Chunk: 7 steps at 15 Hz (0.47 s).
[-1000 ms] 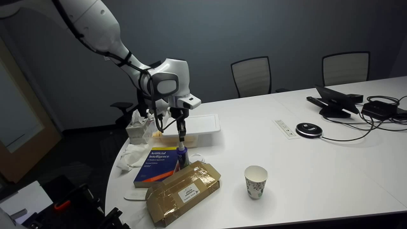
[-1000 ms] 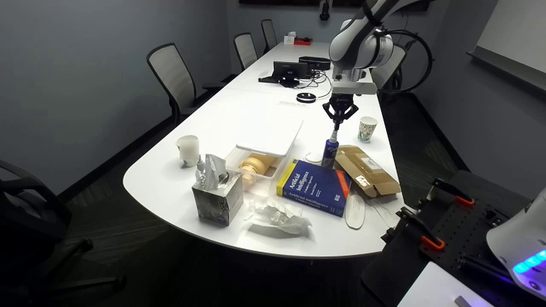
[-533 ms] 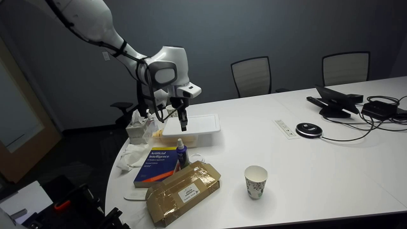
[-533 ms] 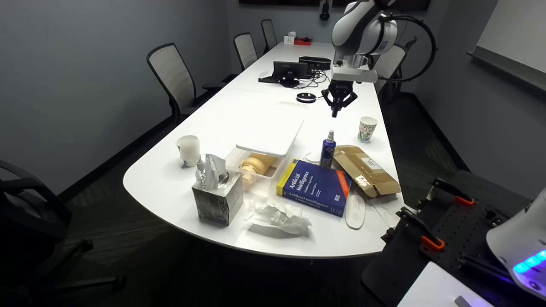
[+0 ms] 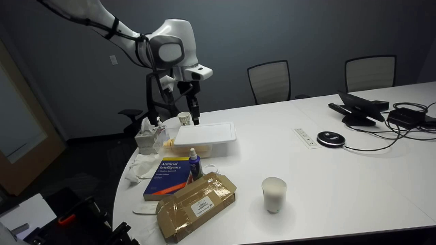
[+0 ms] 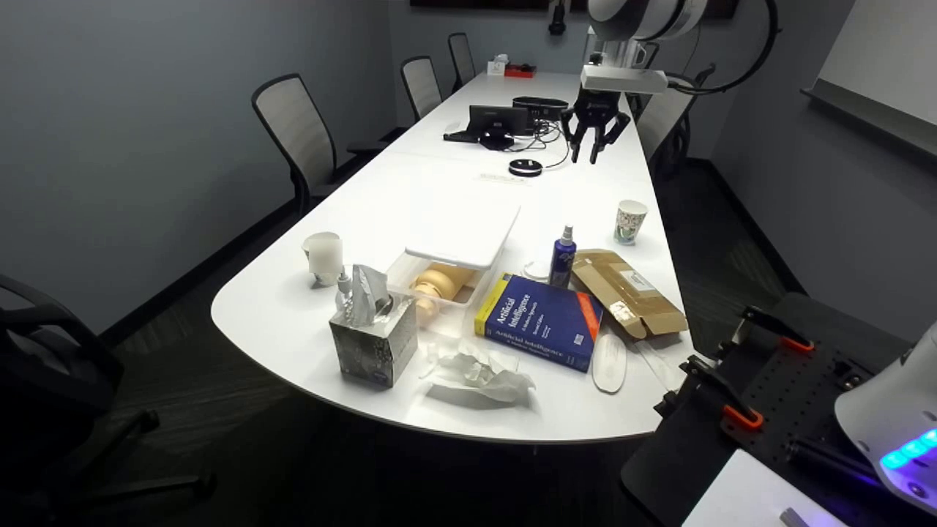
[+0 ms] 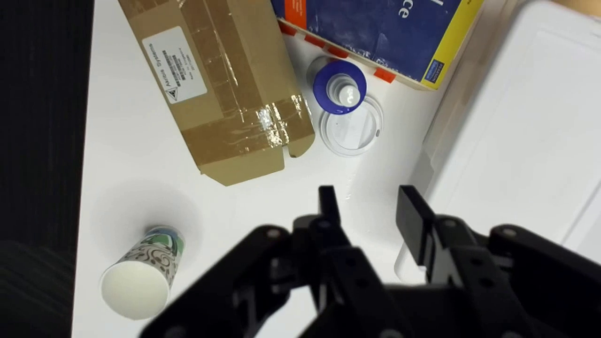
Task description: Push the pump of the blue bottle down
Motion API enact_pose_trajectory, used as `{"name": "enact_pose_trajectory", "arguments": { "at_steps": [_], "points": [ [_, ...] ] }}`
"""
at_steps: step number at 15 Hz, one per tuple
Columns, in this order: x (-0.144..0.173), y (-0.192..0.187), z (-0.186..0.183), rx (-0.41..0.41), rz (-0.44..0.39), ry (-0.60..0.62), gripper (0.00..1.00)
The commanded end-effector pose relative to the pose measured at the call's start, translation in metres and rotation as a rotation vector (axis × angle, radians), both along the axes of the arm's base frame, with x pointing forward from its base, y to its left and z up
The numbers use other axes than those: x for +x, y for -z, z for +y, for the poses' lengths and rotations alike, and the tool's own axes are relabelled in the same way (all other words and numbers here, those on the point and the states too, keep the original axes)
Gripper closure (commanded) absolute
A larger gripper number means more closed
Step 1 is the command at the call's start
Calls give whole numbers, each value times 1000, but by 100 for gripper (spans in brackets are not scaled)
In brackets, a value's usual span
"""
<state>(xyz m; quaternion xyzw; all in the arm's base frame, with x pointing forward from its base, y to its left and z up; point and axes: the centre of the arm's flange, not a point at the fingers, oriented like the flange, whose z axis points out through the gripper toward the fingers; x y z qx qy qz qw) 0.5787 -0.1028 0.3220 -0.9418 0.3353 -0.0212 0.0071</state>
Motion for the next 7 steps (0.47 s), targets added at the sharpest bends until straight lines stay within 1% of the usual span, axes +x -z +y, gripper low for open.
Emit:
{"name": "enact_pose_trajectory", "arguments": {
  "at_steps": [1,2,3,5,7],
  "points": [
    [-12,-30,15,7,34,-9,29],
    [-13,-33,16,20,39,-15,23],
    [-13,-35,17,25,44,-20,14],
    [-14,-39,20,29,59,-21,1],
    [-14,-40,22,30,59,-27,0]
  ]
}}
